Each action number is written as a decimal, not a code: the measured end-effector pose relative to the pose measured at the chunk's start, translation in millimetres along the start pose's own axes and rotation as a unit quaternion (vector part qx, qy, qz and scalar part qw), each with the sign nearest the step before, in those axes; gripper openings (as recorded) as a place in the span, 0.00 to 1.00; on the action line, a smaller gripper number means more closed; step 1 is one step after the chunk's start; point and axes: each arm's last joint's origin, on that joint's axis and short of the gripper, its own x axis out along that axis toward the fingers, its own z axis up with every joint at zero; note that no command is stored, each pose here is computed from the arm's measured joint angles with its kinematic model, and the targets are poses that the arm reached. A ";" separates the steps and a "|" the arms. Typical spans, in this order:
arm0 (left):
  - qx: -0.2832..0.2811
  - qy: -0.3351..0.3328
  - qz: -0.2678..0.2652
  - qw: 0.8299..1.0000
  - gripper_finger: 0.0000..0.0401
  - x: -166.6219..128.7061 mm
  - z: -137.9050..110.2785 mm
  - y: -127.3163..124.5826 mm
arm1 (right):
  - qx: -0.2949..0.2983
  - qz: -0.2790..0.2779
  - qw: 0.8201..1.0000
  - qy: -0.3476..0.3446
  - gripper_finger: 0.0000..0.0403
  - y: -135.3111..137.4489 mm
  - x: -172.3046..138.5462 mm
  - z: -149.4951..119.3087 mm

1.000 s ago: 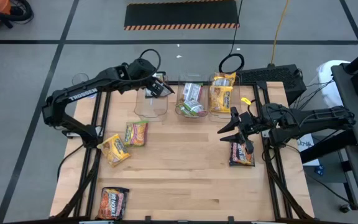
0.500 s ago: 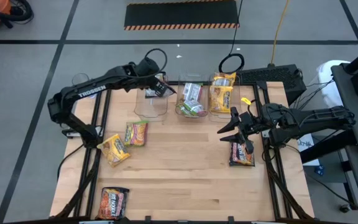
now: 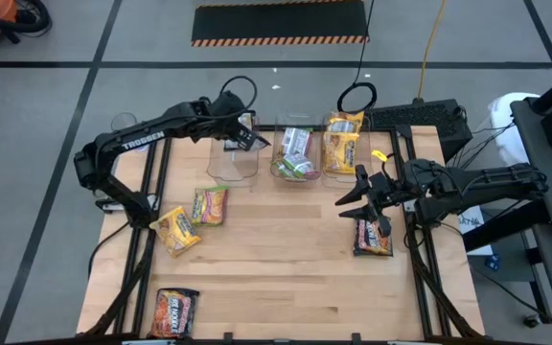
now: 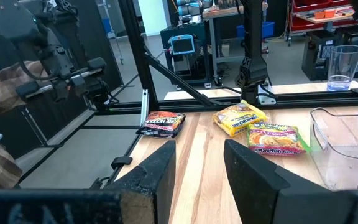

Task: Sort Maruchan noodles
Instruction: Put the black noodle pack into the left transparent bin

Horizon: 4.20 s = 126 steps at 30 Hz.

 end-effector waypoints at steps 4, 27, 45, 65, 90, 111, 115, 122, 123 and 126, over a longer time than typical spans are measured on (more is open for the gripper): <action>-0.014 0.025 0.006 1.000 0.00 11.6 -12.2 1.2 | 0.000 0.000 1.000 0.000 0.32 0.0 0.0 0.0; -0.069 -0.007 -0.043 0.997 0.00 48.8 -28.6 9.4 | -0.012 0.000 1.000 0.000 0.32 0.0 0.1 0.0; -0.151 0.009 -0.058 0.987 0.00 54.2 -22.0 31.9 | -0.013 -0.026 1.000 -0.004 0.32 -1.5 0.0 0.3; -0.304 0.060 -0.136 0.941 0.00 58.1 -16.1 55.2 | -0.011 -0.026 1.000 -0.004 0.32 -1.5 0.0 0.3; -0.403 0.091 -0.155 0.898 0.00 89.7 -24.3 82.8 | -0.011 -0.026 1.000 -0.004 0.32 -1.5 0.0 0.3; -0.355 0.052 -0.148 0.922 0.06 92.1 -20.9 98.7 | 0.015 -0.026 1.000 -0.005 0.32 -1.5 0.0 0.3; -0.342 0.041 -0.129 0.930 0.06 92.3 -20.9 98.9 | 0.015 -0.026 1.000 -0.005 0.32 -1.5 0.0 0.3; -0.297 0.026 -0.126 0.946 0.07 92.2 -19.6 98.6 | 0.015 -0.026 1.000 -0.005 0.32 -1.5 0.0 0.4; -0.296 0.023 -0.127 0.947 0.07 92.1 -19.2 98.6 | 0.015 -0.026 1.000 -0.005 0.32 -1.4 0.0 0.4; -0.301 0.015 -0.132 0.944 0.07 90.6 -17.3 98.9 | 0.015 -0.026 1.000 -0.005 0.32 -1.5 0.1 0.3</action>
